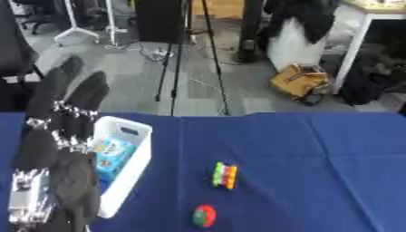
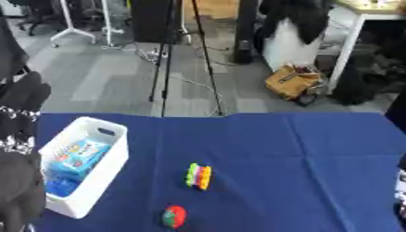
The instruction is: Pick up objects on the table and place them in the box.
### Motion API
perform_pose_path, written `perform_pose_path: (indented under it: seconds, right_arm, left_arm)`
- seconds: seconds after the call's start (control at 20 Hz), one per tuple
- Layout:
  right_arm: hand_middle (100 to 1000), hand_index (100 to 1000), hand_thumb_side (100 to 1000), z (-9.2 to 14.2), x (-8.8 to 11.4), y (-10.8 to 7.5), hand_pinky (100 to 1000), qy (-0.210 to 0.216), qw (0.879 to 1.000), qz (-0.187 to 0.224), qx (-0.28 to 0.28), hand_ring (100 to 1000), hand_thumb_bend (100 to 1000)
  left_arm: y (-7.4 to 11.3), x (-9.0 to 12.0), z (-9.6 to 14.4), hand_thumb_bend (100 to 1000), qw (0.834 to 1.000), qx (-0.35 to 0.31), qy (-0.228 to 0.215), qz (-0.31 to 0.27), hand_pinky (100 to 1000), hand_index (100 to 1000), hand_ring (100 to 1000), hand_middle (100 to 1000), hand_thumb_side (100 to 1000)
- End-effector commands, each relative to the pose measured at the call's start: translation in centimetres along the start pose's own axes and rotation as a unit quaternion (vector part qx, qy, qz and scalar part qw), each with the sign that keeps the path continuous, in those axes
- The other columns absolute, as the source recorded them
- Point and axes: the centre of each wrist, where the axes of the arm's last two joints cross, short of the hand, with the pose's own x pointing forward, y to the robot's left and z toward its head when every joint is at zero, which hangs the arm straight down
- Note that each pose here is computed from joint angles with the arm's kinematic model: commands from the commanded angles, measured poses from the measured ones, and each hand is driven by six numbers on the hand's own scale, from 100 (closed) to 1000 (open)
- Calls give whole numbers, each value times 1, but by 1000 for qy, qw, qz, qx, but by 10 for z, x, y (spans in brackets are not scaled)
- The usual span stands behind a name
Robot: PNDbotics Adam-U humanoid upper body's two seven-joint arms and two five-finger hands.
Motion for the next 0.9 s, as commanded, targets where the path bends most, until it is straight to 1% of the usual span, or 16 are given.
perform_pose_path:
  seconds: [0.05,0.15,0.2,0.35,0.6,0.7,0.85,0.9]
  right_arm:
    - [810,946,947,-5,0,-9,822,-34,997,40,63,820,142]
    - [818,948,947,-3,0,-9,829,-42,992,54,103,826,153]
    - [835,956,956,-3,0,-9,842,-45,991,58,115,840,174]
    - [859,968,981,-1,1,-10,861,-63,980,70,176,859,199]
    - [869,972,990,-5,1,-12,871,-78,964,76,241,872,228]
    - [868,970,993,-5,1,-13,876,-86,956,81,269,876,235]
    - [877,962,987,-7,1,-15,886,-100,939,96,314,889,249]
    - [877,962,987,-8,1,-15,886,-102,936,99,323,889,249]
  left_arm:
    - [1,3,-2,100,1000,-10,-7,2,951,945,900,921,1000]
    - [2,3,1,100,1000,-12,-4,3,951,945,900,922,1000]
    - [2,3,1,100,1000,-12,-3,4,952,944,900,921,1000]
    - [2,3,4,100,1000,-15,0,6,952,942,900,920,1000]
    - [3,3,6,100,1000,-19,5,9,951,938,900,919,1000]
    - [3,3,7,100,1000,-21,6,10,951,936,899,918,1000]
    - [2,3,8,100,1000,-24,9,14,951,933,899,917,1000]
    - [2,3,9,100,1000,-25,10,16,951,933,899,917,1000]
